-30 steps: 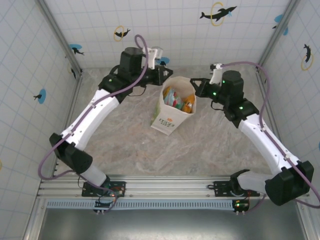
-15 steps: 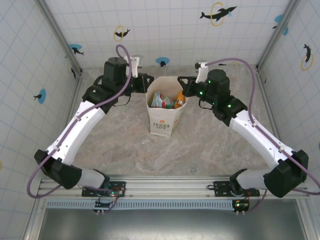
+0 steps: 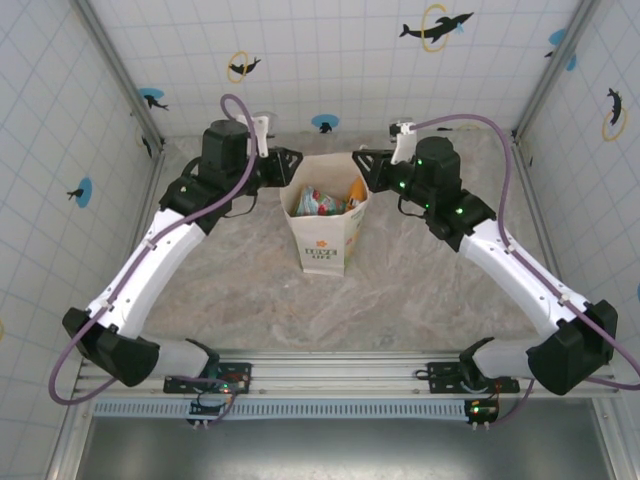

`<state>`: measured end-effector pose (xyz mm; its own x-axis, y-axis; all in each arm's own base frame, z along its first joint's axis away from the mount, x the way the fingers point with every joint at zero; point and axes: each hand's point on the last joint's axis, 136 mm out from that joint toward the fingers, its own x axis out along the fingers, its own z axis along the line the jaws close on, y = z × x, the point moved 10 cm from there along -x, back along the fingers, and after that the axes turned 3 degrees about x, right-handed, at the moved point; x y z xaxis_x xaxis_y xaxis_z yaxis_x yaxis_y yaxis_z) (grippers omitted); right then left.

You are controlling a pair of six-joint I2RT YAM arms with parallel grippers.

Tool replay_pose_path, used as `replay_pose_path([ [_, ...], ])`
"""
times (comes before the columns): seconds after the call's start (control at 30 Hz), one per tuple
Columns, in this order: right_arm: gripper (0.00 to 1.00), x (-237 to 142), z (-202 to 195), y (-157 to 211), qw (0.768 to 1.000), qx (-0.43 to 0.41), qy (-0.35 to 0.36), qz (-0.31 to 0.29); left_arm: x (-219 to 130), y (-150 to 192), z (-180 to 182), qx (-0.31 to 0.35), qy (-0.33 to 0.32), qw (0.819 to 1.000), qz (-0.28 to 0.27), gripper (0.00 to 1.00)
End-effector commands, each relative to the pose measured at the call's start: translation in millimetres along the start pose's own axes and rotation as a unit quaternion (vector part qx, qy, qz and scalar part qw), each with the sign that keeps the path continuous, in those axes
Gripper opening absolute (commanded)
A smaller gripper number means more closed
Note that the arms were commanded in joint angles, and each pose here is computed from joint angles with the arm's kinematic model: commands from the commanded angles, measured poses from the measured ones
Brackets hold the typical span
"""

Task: Place the snacks into the paper bag

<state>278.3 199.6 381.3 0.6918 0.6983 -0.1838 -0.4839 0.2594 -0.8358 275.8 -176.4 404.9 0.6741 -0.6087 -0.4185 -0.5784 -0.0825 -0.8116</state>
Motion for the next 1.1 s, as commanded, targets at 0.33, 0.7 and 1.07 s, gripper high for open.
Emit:
replay_pose_path([
  [0.33,0.51,-32.9,10.7,-21.3,0.999,-0.030,0.029,-0.031,-26.1,9.1,17.5,-0.024,-0.050,0.998,-0.004,0.73],
  [0.7,0.61,-68.5,2.5,-17.9,0.996,-0.035,0.069,-0.042,-53.5,23.1,33.9,-0.027,-0.097,0.995,-0.024,0.84],
  [1.07,0.65,-114.8,-72.7,23.3,0.976,-0.023,0.213,-0.031,-88.0,41.1,88.6,-0.053,-0.228,0.966,-0.106,0.98],
])
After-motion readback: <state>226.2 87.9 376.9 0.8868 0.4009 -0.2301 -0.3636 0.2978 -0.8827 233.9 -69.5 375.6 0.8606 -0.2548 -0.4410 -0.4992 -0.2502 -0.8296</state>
